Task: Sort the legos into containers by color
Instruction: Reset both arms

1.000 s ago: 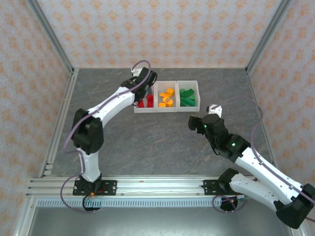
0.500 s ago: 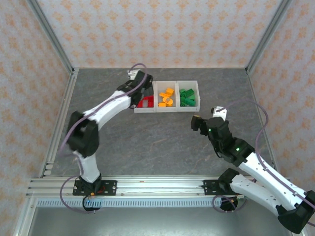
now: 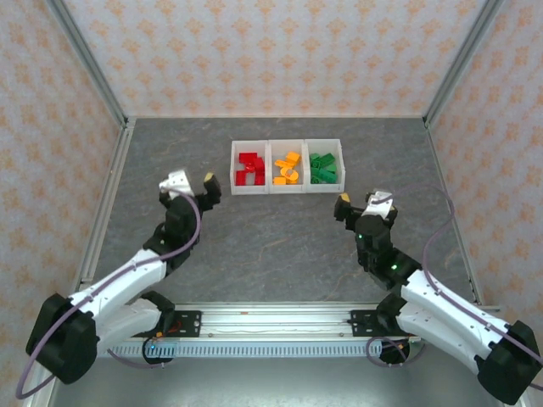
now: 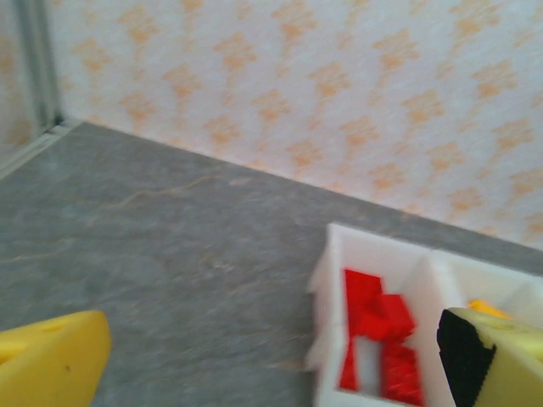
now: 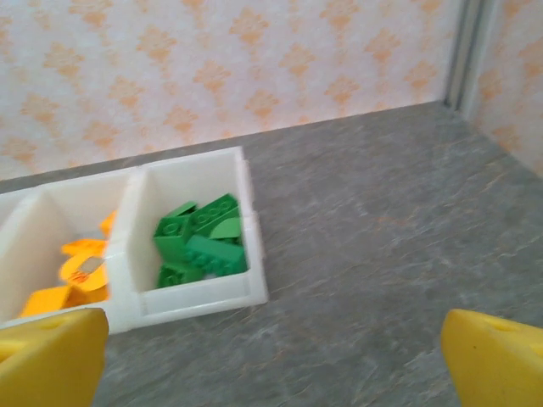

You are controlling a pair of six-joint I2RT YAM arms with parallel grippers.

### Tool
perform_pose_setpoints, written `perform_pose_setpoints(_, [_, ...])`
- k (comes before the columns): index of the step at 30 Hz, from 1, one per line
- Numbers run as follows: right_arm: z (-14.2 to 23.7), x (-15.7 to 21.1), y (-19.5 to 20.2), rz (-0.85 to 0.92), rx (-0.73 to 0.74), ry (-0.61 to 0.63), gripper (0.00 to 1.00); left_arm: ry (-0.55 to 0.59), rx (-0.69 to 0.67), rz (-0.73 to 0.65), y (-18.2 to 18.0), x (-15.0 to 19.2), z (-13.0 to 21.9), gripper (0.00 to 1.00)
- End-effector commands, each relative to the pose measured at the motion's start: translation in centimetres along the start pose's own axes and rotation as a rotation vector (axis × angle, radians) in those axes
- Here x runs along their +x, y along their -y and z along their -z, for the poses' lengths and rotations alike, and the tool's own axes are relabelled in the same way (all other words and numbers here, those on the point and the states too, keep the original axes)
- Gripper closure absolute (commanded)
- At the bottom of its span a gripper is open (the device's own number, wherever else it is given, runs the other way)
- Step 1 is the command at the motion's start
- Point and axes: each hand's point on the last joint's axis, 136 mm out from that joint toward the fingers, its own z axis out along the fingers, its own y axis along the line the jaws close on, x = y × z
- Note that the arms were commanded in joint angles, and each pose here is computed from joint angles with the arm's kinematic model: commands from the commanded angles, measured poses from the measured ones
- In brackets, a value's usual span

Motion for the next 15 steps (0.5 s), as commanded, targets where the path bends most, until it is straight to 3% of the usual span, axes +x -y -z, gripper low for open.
perform_pose_setpoints(1, [-0.6, -2.8, 2.8, -0.032, 0.103, 0.183, 0.00, 0.206, -0.056, 0.074, -2.6, -2.5, 1.6, 0.01])
perform_pose_setpoints(9, [-3.9, 1.9, 10.0, -0.121, 0.273, 0.161, 0.00, 0.272, -0.176, -0.016, -7.7, -0.5, 3.5, 0.01])
perform_pose_setpoints(15, [-5.2, 2.3, 9.3, -0.048, 0.217, 0.164, 0.00, 0.289, -0.229, -0.084, -10.8, -0.1, 3.5, 0.01])
